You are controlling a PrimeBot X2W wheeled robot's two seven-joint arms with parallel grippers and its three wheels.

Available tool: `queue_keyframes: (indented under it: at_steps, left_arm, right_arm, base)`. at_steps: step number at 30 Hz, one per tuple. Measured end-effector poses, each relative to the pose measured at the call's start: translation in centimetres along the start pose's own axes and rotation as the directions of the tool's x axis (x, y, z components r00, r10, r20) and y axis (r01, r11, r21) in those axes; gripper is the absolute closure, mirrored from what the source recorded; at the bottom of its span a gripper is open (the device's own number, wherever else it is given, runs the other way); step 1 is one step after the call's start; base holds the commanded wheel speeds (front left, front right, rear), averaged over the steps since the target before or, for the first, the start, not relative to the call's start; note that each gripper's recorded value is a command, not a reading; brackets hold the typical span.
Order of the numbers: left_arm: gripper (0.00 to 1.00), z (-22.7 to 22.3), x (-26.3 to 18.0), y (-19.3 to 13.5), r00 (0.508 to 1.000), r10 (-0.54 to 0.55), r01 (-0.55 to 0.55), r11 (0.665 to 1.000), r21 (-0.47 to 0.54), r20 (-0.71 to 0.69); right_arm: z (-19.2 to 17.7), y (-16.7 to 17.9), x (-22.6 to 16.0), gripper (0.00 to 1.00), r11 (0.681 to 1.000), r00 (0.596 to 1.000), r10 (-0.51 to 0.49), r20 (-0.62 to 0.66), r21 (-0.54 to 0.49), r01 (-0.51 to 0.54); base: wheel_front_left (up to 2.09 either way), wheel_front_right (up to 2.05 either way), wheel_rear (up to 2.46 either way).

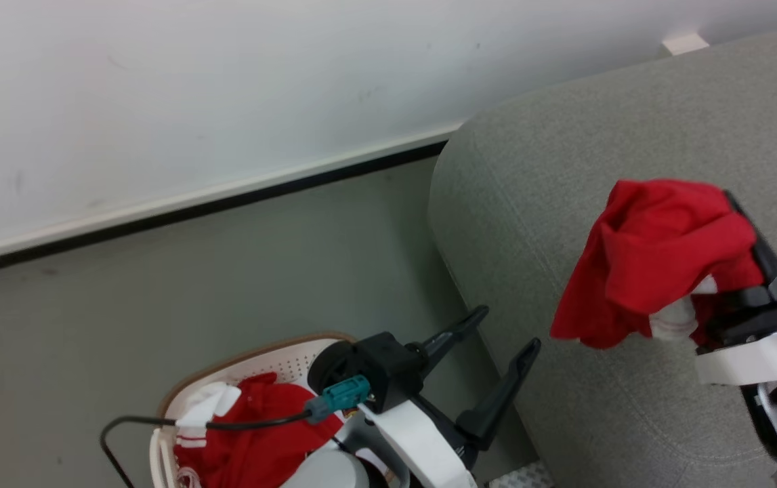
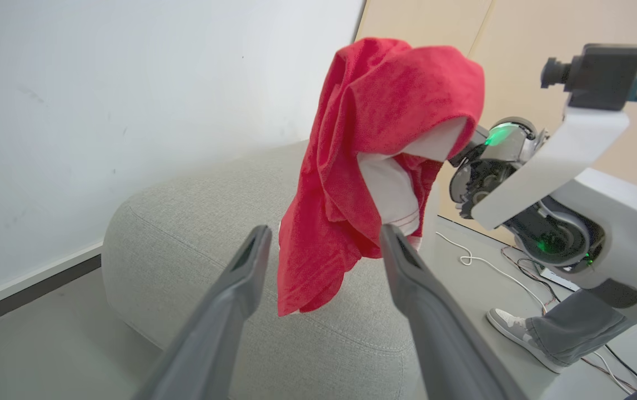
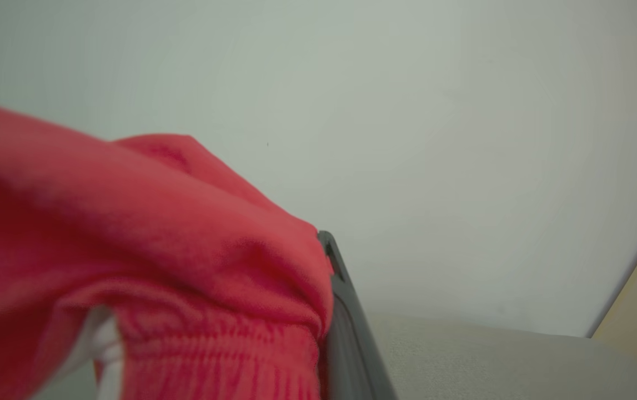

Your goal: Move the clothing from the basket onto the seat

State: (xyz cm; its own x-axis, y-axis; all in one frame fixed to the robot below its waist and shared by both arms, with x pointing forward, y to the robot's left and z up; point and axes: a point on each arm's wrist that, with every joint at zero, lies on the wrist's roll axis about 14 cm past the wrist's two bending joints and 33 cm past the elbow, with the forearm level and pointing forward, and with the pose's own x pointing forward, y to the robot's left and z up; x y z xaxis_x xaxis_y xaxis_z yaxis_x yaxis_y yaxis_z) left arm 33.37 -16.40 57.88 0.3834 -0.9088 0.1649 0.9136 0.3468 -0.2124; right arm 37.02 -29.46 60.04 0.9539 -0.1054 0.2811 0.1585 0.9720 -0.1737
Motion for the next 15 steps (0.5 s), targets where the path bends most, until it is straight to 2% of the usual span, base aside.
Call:
queue_keyframes:
  at_steps: [6, 11, 15]
  left_arm:
    - [0.00, -0.3, 0.6, 4.1, 1.000, 0.003, -0.003, 1.000, 0.019, 0.017]
    - [0.00, -1.0, 0.5, 9.9, 0.999, 0.046, -0.047, 0.997, 0.060, 0.019]
    - [0.00, -2.6, 0.0, 14.6, 0.995, 0.096, -0.097, 0.994, 0.054, 0.015]
  right_arm:
    - [-2.1, -2.5, 4.4, 1.00, 0.997, 0.997, -0.070, -0.027, -0.029, 0.070]
    - [-4.0, -4.0, 10.8, 1.00, 0.992, 0.995, -0.096, -0.040, -0.084, 0.092]
    - [-5.3, -5.4, 16.3, 1.00, 0.983, 0.991, -0.123, -0.042, -0.143, 0.116]
  base:
    - [0.00, 0.00, 0.00]
    - [0.00, 0.00, 0.00]
    - [0.00, 0.00, 0.00]
